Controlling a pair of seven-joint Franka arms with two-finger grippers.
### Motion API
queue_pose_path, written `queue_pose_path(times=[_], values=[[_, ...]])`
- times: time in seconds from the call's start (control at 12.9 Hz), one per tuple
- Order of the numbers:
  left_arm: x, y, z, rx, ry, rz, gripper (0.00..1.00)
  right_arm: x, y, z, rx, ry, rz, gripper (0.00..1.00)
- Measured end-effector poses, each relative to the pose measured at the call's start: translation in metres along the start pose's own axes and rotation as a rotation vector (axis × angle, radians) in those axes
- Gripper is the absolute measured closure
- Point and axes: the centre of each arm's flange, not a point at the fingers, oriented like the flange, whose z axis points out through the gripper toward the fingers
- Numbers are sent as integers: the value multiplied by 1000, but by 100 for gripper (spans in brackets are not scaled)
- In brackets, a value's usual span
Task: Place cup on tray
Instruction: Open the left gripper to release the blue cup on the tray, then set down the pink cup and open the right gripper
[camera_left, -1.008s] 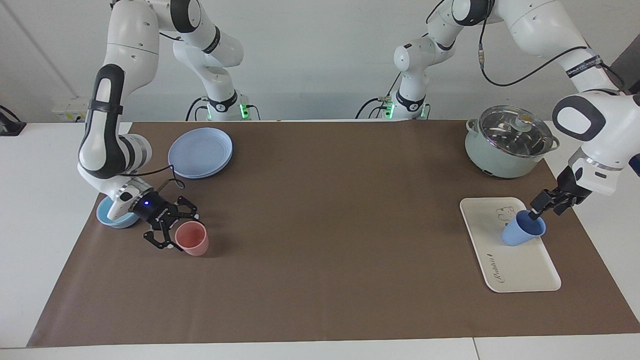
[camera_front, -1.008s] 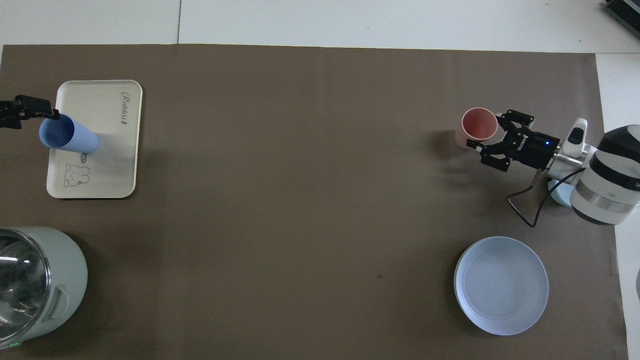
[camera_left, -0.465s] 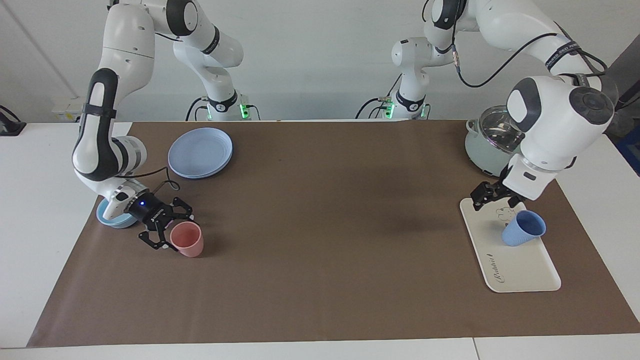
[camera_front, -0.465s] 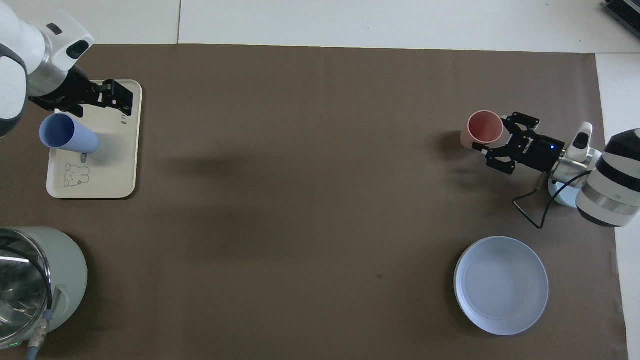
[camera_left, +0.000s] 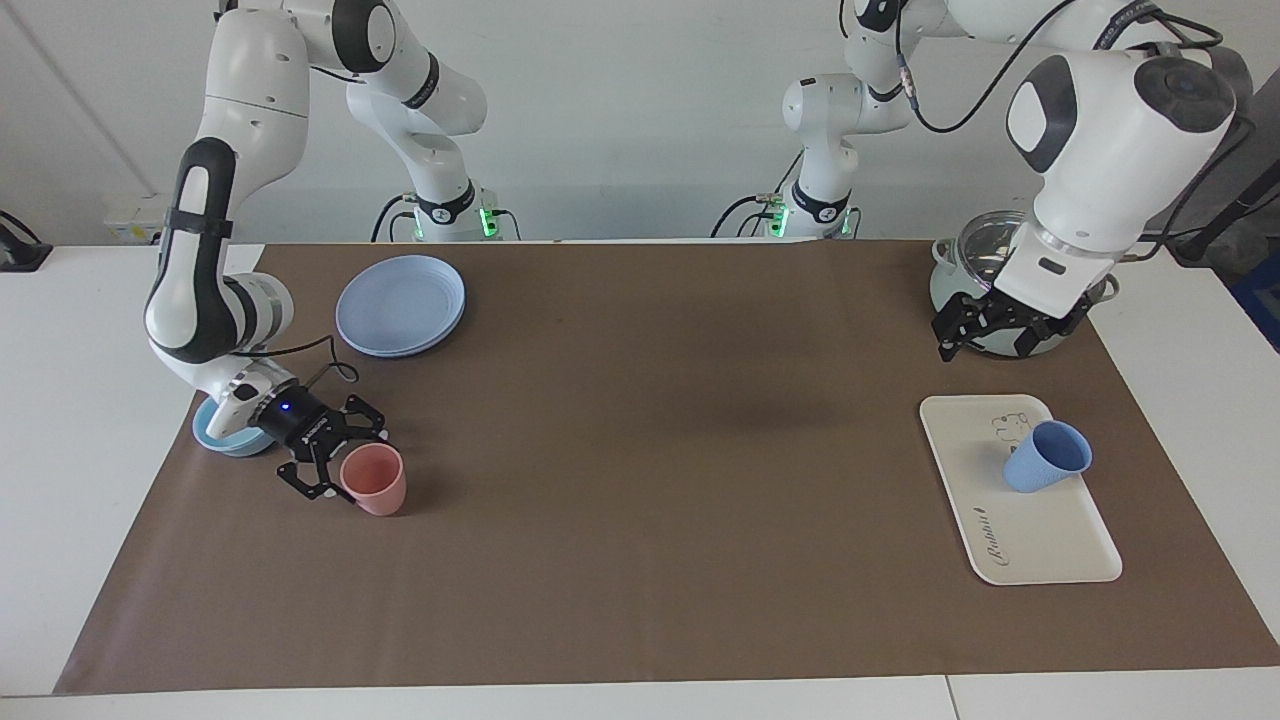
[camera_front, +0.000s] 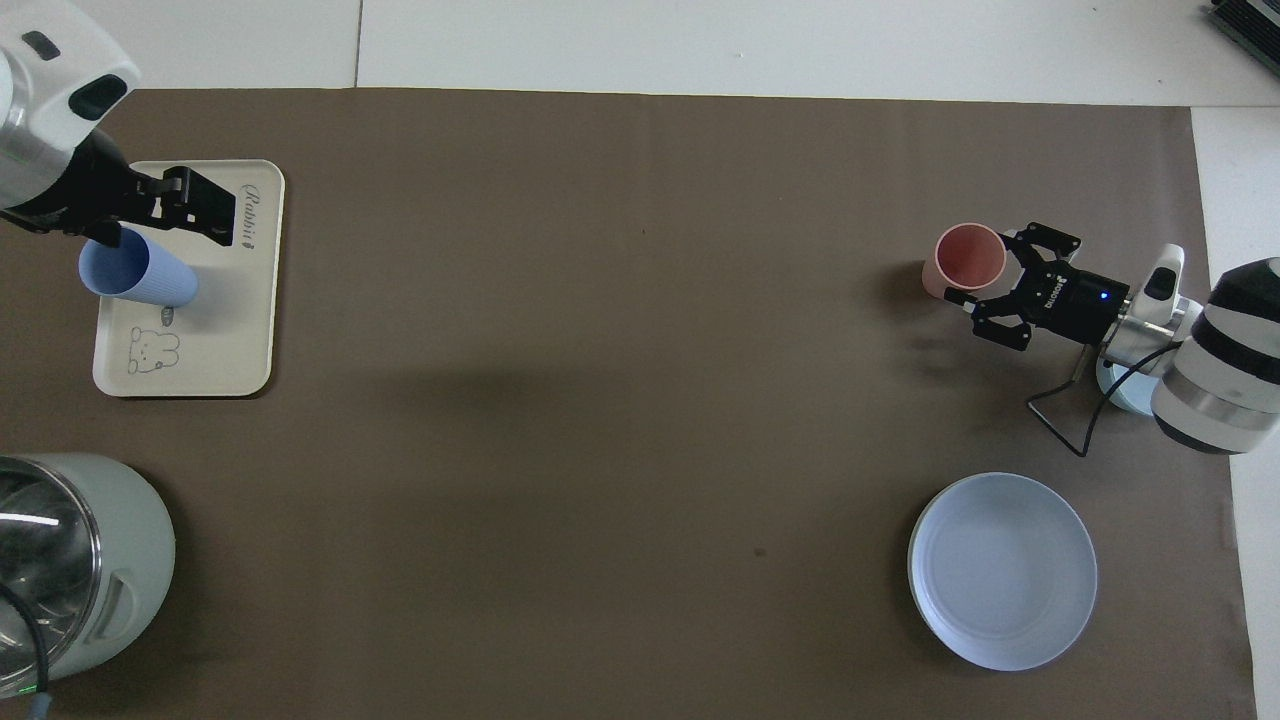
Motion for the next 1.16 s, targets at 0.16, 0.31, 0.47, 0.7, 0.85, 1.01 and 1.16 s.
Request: queue_pose_path(times=[0.16,0.31,0.47,0.7,0.85,1.01,1.16], values=[[-30,-1,-8,12,-10,-2,0,0,0,0,0,0,0,0],[-51,-1,-9,21,-21,-1,0,1,0,0,0,2,5,0],[-56,-1,-8,23,-24,-1,0,7,2,1,-1,6,25,0],[-53,-3,-8,20,-6,-5,0,29,4,-3,-7,20,64,0],[-51,-6,-9,2,13,-14,0,48,4,-11,0,12,96,0],[-50,-14,-9,-9,14,-29,0,83,4,-24,-4,-50,140,0],[-50,-18,-8,-10,14,-36,0,137,-6,-31,-28,-115,202,0]])
